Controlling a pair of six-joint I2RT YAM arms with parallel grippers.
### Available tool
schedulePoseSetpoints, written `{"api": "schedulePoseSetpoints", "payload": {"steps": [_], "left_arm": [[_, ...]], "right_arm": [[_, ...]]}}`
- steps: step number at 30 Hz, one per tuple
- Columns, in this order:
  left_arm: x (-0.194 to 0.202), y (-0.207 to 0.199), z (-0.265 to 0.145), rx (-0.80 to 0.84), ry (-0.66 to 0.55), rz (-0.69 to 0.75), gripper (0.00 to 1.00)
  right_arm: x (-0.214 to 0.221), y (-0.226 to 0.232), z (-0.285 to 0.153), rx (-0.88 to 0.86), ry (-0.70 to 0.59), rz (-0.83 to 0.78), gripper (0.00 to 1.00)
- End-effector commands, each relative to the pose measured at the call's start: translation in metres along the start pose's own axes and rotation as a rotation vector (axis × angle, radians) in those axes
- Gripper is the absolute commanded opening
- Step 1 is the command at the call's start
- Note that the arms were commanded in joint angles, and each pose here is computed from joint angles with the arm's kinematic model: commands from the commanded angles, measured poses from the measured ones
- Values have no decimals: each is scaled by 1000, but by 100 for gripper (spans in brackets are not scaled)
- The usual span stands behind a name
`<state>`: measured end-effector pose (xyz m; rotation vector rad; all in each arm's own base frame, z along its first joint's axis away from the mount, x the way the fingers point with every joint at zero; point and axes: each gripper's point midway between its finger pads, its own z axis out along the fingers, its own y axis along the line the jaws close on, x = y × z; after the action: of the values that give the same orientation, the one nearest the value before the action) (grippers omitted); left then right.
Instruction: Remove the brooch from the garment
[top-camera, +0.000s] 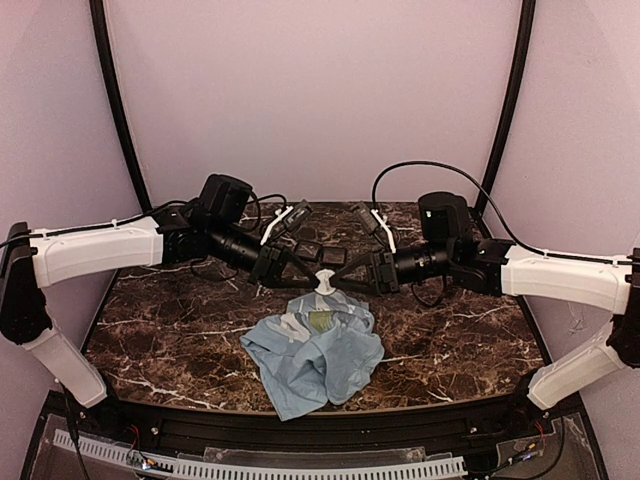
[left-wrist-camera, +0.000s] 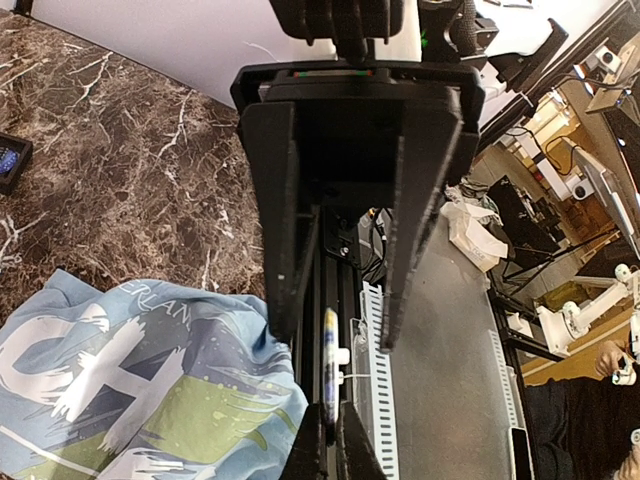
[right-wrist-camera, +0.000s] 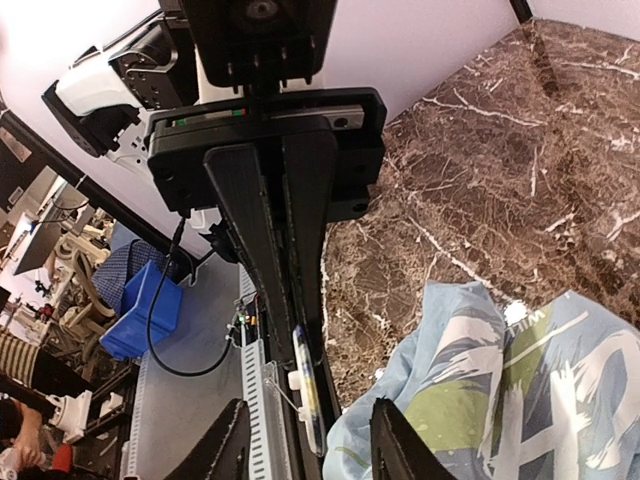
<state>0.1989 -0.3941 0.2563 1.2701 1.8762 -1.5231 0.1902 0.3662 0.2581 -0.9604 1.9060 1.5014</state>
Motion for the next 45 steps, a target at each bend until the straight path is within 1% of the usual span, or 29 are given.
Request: {"api": "schedulePoseSetpoints", "payload": {"steps": [1,2,4,12,26,30,37,45], "left_arm": [[-7,2,-6,-13,-48,-4,1],[-6,2,-7,-4,-52,-12,1],[-9,4,-9,3,-72,-21,1],[-12,2,-11,26,-88,-24,1],[-12,1,-12,20,-86,-14,1],[-12,1,-12,19,-85,-13,1],[-12,0,-12,20,-84,-11,1],[-11,0,-12,20,-82,-8,1]], "right_arm": [[-13,4,-3,38,-71,-52,45],[-13,3,-4,49,-80,-55,48],[-12,1,-4,80,-91,-63,50],[-4,-8,4,148,-81,-77,50],[-10,-7,17,128,-87,-97,38],[-13,-8,17,134,-97,-96,33],[-18,-8,16,140,-126,-90,32],[-19,-14,16,167,-133,-76,27]]}}
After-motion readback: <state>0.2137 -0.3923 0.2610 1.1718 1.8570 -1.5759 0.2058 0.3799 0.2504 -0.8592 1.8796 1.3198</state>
